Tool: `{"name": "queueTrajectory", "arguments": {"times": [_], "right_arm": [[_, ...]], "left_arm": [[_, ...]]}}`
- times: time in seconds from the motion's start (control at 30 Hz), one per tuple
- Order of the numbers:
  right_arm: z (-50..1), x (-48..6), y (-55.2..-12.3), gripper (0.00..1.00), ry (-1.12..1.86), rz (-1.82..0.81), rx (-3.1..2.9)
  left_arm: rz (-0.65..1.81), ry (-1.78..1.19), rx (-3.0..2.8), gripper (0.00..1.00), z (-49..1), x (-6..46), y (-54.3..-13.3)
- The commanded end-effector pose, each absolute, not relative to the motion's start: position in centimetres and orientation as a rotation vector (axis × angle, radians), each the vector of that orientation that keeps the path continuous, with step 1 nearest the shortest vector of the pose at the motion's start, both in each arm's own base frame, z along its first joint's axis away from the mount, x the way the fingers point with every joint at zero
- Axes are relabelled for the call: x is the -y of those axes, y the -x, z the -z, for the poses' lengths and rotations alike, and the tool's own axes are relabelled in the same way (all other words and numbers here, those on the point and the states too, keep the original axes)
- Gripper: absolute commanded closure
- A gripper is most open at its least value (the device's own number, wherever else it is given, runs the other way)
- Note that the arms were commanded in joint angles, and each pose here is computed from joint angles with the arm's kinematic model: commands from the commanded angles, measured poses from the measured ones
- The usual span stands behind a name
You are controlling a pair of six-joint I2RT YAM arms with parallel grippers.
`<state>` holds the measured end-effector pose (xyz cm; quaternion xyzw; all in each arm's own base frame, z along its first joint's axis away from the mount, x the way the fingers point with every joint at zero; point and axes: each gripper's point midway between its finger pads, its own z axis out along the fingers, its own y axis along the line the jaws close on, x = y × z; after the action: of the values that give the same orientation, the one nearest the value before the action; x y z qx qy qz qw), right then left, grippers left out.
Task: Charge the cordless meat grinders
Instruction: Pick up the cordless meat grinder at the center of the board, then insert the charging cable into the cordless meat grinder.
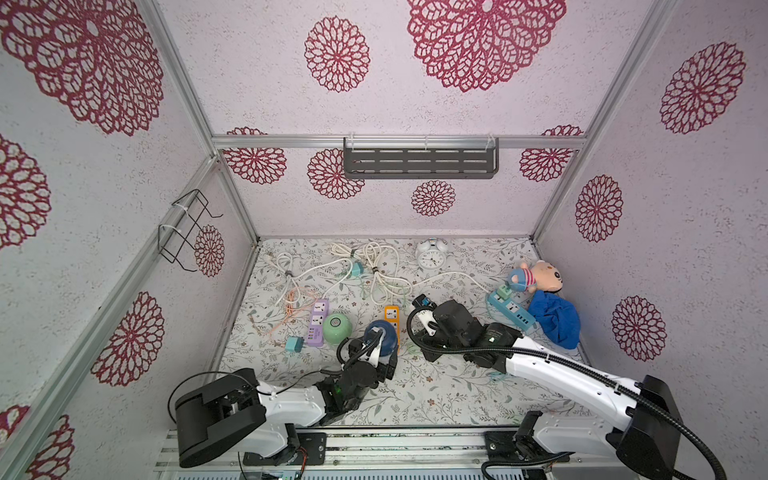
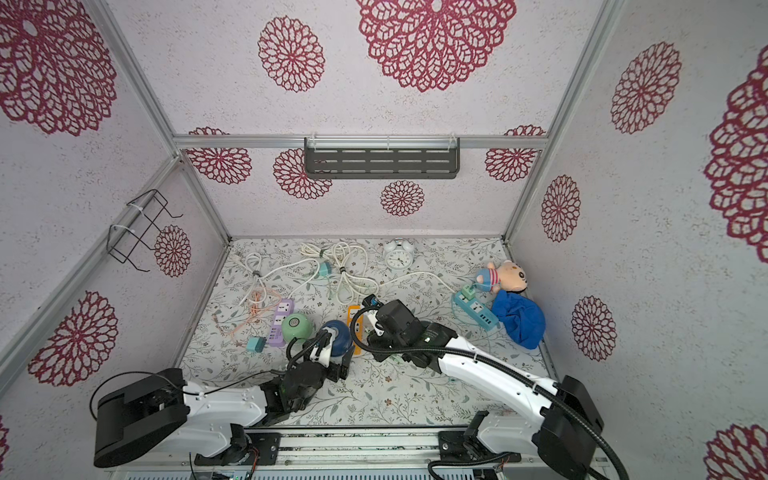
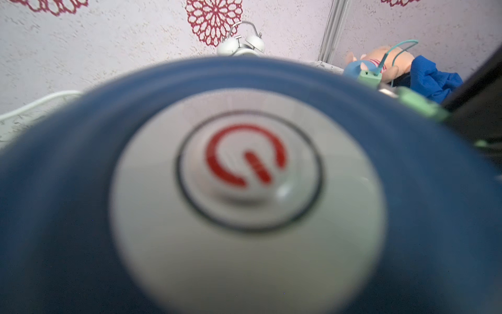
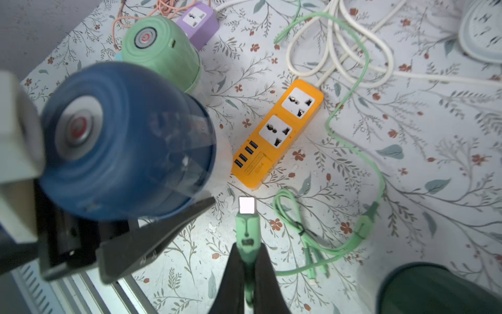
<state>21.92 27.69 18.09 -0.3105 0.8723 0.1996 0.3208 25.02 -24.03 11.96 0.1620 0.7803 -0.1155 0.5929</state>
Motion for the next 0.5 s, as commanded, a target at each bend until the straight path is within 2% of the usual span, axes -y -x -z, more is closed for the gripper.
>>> {"name": "queueTrajectory", "arguments": {"times": [0.0,0.23,0.47], "right_arm": [[-20.2,-26.6,-22.0,1.0,0.884,-0.447,-2.252],[-23.4,-27.3,-21.4,1.0,0.94,-0.502,-2.188],[-24.6,-29.0,-21.2,1.0,1.002,-0.57,-2.162]], "left_arm": [[0.239,-0.491,-1.815,0.19,-13.5,24.5,-25.8],[0.202,-0.529,-1.791,0.18,-16.2,24.2,-27.4],[0.163,-0.554,-1.768,0.18,-17.5,24.2,-28.3]]}}
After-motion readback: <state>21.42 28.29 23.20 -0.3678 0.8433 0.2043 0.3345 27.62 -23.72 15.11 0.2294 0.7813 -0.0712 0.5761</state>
